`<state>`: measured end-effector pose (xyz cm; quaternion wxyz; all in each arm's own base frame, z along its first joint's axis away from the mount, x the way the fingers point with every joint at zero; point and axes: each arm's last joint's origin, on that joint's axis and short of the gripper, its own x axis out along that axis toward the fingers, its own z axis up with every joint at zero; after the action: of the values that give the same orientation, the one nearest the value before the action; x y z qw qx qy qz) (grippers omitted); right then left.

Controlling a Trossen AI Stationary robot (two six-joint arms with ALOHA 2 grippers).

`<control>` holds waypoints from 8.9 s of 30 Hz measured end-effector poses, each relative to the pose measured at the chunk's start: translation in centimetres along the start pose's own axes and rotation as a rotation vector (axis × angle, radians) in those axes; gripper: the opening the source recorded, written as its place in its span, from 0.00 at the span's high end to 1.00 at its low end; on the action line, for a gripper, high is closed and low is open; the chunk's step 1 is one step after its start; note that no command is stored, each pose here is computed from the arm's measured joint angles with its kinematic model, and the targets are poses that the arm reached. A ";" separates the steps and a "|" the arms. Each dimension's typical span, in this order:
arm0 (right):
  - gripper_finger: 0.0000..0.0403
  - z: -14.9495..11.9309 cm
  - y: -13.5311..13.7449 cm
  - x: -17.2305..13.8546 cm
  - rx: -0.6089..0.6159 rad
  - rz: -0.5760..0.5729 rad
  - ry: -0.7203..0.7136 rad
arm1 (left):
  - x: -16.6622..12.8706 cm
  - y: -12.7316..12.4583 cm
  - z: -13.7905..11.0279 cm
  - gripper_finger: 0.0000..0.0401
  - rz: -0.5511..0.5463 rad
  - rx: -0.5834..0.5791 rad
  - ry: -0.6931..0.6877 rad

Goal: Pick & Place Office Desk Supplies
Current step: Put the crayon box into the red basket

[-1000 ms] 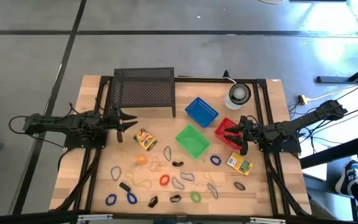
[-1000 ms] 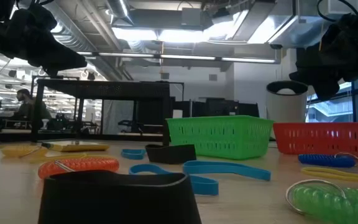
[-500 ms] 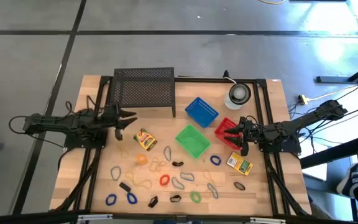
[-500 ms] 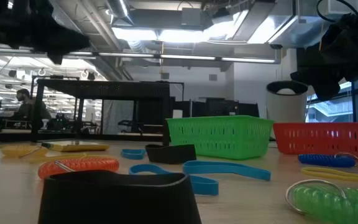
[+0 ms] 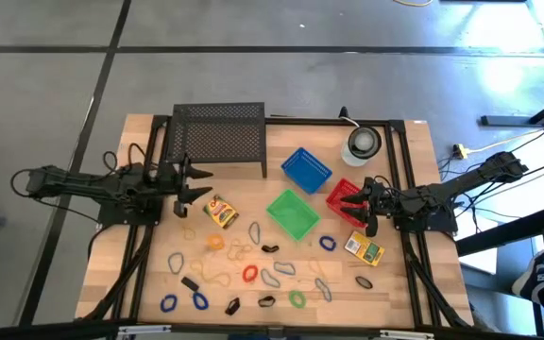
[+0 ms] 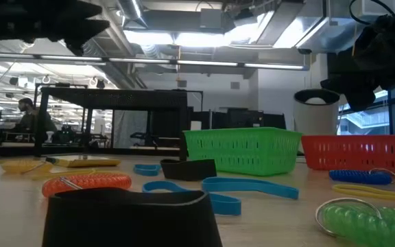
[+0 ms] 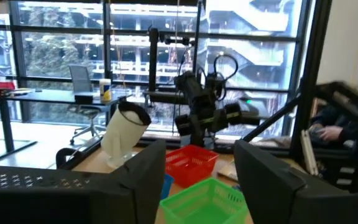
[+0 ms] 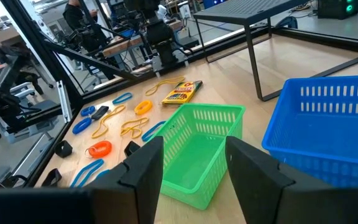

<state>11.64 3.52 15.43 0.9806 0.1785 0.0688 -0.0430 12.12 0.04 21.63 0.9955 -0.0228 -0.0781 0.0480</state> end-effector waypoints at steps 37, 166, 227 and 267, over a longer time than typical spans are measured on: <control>0.57 0.0 0.0 0.0 -0.001 -0.002 0.000 | 7.2 -13.0 -9.7 0.50 0.160 0.421 0.612; 0.57 3.1 7.5 10.3 -0.421 0.197 -0.097 | 17.8 -17.9 1.4 1.00 0.208 0.431 0.452; 0.92 2.4 9.3 17.2 -0.326 0.114 0.137 | 18.7 -18.8 -0.4 1.00 0.184 0.502 0.439; 0.91 6.9 3.6 1.6 0.174 -0.521 0.732 | 17.8 -18.6 -1.3 0.52 0.293 0.370 0.490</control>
<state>14.45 4.34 22.84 0.8295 0.2404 0.4496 -0.2279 31.57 -16.72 24.08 0.9544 0.1366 0.1775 0.1972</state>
